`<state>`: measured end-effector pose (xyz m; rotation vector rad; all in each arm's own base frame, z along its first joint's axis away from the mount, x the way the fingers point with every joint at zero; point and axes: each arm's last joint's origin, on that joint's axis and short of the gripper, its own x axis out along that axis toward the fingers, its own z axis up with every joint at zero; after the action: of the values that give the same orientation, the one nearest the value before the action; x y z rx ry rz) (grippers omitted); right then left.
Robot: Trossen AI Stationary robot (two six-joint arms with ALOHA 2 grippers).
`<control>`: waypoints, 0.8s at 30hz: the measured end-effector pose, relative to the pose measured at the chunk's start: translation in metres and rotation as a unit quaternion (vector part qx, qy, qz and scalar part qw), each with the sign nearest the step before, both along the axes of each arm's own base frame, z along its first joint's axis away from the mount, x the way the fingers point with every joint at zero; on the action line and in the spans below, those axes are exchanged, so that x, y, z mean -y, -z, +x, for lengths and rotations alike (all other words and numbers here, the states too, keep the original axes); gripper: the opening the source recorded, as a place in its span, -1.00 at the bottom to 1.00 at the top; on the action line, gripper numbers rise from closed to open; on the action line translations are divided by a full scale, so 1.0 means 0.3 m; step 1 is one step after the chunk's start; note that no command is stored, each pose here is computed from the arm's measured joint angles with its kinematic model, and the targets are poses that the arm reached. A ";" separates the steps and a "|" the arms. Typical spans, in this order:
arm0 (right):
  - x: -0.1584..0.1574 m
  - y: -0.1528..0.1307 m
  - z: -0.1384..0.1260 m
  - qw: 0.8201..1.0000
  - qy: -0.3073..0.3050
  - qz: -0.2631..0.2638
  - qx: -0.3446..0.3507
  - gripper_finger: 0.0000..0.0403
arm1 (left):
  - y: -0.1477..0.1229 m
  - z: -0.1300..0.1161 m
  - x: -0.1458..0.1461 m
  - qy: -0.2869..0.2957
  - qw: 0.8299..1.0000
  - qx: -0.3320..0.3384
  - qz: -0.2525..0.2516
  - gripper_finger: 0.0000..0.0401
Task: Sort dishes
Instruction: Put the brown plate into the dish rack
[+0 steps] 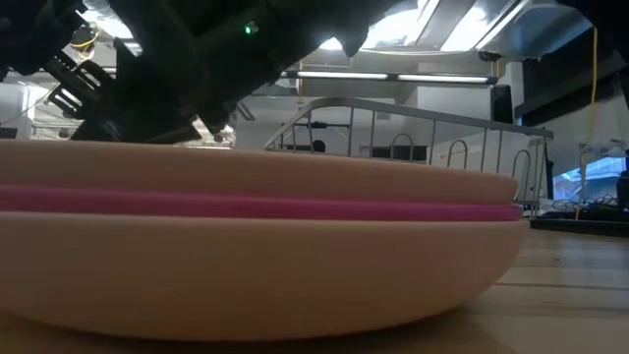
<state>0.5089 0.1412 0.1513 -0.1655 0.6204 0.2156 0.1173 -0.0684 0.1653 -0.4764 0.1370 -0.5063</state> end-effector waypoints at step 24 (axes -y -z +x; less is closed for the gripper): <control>0.005 0.036 -0.031 0.997 -0.010 -0.012 -0.074 -0.49 | 0.000 0.000 0.000 0.000 1.000 -0.003 -0.003 -1.00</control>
<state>0.4996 0.1396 0.1405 -0.1787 0.7693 0.2407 0.1173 -0.0684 0.1652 -0.4839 0.1404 -0.5054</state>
